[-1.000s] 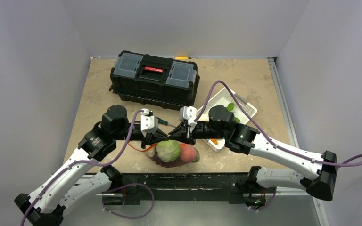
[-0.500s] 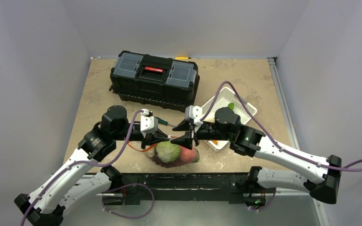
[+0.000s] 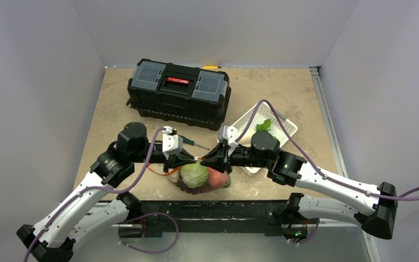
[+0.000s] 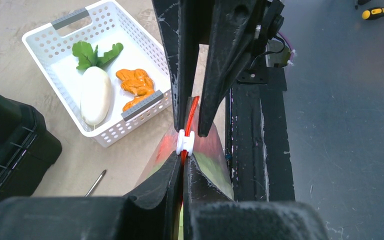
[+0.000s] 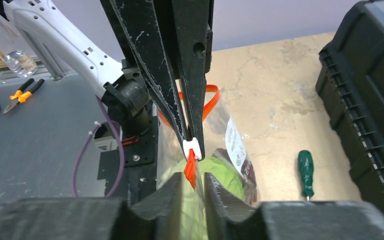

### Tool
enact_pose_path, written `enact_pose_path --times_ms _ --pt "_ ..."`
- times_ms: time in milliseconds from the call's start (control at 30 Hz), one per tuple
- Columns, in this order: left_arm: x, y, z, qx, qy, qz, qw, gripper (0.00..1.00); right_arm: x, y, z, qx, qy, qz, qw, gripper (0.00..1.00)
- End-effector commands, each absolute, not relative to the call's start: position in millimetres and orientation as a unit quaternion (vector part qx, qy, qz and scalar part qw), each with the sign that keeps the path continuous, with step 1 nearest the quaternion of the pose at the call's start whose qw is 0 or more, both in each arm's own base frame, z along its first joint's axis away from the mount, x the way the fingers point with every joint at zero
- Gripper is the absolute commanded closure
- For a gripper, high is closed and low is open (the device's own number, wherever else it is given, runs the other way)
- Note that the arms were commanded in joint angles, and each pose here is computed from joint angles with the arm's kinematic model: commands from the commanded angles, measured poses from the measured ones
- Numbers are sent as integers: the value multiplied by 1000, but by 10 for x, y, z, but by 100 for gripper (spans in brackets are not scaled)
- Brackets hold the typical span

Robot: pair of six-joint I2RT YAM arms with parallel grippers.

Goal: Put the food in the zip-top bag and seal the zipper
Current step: Zip the zipper food storage bag at the center of the board.

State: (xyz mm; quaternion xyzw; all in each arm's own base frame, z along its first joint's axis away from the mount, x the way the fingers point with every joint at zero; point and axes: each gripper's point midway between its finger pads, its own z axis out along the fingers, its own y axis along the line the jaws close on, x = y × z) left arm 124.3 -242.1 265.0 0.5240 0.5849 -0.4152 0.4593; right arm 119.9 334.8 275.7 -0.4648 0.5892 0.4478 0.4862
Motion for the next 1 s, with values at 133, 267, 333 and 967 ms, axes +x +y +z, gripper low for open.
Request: enact_pose_path --times_ms 133,267,333,967 --pt "1279 -2467 2884 525 559 -415 490 92 1319 3363 3073 -418 570 459 538 100" --pt "1341 -2450 2827 521 571 -401 491 61 1383 3241 3093 -374 582 460 557 100" --pt "1364 -2448 2806 518 577 -398 490 54 1357 3221 3108 -371 579 466 556 100" --pt "1390 -2414 2786 524 581 -381 493 100 1252 3206 3187 -424 566 454 542 81"
